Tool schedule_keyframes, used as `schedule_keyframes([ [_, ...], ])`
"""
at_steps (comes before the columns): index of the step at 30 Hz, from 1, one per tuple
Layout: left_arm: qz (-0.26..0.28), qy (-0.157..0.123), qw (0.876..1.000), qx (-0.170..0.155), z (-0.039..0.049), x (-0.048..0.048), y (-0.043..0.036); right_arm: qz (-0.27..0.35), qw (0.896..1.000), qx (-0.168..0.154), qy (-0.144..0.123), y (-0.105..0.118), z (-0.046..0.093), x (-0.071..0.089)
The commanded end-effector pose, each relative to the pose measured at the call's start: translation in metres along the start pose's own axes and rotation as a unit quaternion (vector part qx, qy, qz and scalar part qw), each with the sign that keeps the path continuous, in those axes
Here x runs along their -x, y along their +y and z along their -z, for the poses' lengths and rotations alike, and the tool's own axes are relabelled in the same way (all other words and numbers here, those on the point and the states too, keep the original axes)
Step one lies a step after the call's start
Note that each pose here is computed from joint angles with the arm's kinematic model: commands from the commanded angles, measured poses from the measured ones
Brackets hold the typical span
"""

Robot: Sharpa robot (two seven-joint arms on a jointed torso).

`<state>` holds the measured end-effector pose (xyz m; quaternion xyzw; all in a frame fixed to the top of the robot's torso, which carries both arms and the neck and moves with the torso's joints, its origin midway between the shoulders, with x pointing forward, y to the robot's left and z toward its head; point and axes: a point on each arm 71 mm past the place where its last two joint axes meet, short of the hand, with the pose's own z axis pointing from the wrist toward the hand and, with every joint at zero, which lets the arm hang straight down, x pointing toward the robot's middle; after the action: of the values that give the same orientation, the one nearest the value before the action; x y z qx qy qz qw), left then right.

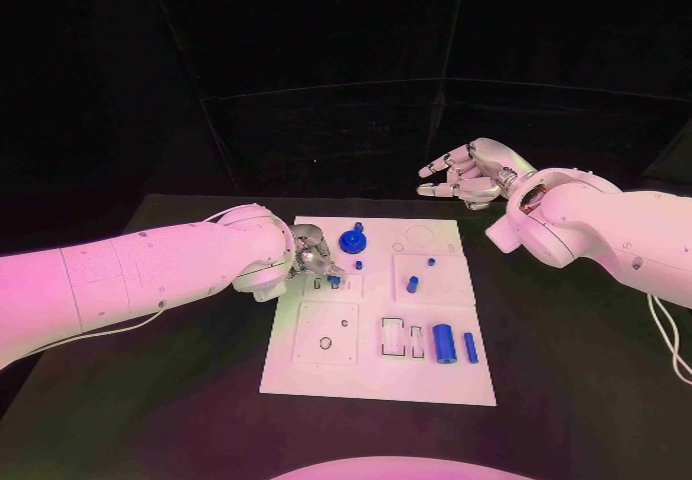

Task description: Assemble the parts on the task board

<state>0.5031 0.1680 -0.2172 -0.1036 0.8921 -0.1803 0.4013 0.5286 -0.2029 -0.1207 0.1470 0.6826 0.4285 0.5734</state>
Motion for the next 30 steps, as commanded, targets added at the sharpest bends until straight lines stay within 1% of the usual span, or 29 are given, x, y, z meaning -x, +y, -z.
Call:
schedule_keyframes([
  [1,-0.019,-0.002,1.000,0.002,-0.0002,0.0001,-0.0016,0.001,1.000,0.002,0.003,0.0017,-0.0004,0.0000],
  [7,-0.030,0.008,0.999,0.012,-0.0011,-0.0012,-0.0008,0.001,1.000,0.002,0.003,0.0017,-0.0007,-0.0001],
  [12,-0.036,0.009,0.999,0.017,-0.0017,-0.0009,0.0004,0.001,1.000,0.002,0.003,0.0016,-0.0007,0.0000],
  [24,-0.048,0.013,0.999,0.022,-0.0023,-0.0011,0.0008,0.001,1.000,0.002,0.003,0.0015,-0.0008,0.0000],
  [30,-0.052,0.019,0.998,0.021,-0.0029,-0.0021,-0.0007,0.001,1.000,0.003,0.004,0.0016,-0.0011,-0.0003],
])
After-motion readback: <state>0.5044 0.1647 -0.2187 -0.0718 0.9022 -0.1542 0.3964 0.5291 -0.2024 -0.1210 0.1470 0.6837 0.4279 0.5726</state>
